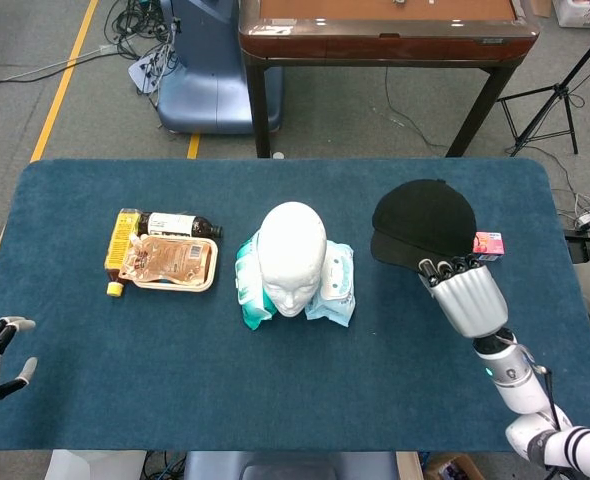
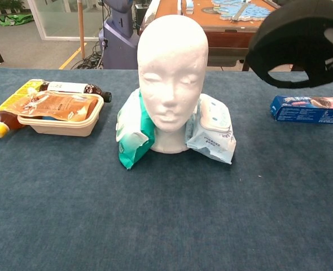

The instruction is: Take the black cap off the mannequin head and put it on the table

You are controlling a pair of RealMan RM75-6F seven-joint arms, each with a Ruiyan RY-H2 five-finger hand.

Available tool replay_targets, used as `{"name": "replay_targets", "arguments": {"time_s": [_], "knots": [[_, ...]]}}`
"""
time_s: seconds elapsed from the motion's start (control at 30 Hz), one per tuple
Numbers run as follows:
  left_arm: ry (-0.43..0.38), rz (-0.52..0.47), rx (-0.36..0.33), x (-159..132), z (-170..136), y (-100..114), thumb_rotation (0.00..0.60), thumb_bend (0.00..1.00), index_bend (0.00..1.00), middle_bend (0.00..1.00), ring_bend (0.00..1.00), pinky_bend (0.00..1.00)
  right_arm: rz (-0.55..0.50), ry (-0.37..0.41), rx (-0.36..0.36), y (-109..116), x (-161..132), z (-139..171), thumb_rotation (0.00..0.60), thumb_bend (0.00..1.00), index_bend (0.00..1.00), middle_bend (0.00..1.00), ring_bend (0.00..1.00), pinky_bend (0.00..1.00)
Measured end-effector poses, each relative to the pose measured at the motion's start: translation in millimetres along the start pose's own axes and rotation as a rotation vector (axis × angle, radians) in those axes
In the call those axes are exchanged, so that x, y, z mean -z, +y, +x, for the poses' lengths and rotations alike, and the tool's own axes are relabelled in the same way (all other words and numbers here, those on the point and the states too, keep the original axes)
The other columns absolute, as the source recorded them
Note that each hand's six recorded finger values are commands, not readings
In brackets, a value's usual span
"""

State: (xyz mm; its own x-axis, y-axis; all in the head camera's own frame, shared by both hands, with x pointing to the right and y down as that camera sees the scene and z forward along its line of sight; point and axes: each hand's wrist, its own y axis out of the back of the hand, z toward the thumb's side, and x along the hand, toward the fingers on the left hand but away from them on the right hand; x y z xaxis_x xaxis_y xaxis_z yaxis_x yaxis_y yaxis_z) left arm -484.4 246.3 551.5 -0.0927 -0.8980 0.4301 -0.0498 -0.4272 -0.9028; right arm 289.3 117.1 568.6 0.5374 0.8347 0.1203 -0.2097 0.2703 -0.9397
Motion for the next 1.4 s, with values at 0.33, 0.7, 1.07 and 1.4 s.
{"name": "replay_targets", "arguments": {"time_s": [0.33, 0.7, 1.07, 1.4], "knots": [[0.003, -0.009, -0.006, 2, 0, 2, 0.6, 0.29, 0.32, 0.29, 0.28, 0.58, -0.128, 0.008, -0.244, -40, -22, 41, 0.6, 0.0, 0.49, 1.0, 0.93, 1.0], [0.003, -0.006, -0.002, 1, 0, 1, 0.6, 0.29, 0.32, 0.29, 0.28, 0.58, -0.383, 0.058, -0.387, -28, -41, 61, 0.6, 0.0, 0.38, 1.0, 0.92, 1.0], [0.004, -0.005, -0.002, 1, 0, 1, 0.6, 0.29, 0.32, 0.29, 0.28, 0.58, -0.507, 0.084, -0.386, -1, -41, 73, 0.6, 0.0, 0.36, 1.0, 0.91, 1.0], [0.0, 0.0, -0.002, 0, 0, 0, 0.6, 0.29, 0.32, 0.29, 0.28, 0.58, -0.534, 0.002, -0.19, 43, -16, 76, 0.6, 0.0, 0.5, 0.95, 0.85, 1.0]]}}
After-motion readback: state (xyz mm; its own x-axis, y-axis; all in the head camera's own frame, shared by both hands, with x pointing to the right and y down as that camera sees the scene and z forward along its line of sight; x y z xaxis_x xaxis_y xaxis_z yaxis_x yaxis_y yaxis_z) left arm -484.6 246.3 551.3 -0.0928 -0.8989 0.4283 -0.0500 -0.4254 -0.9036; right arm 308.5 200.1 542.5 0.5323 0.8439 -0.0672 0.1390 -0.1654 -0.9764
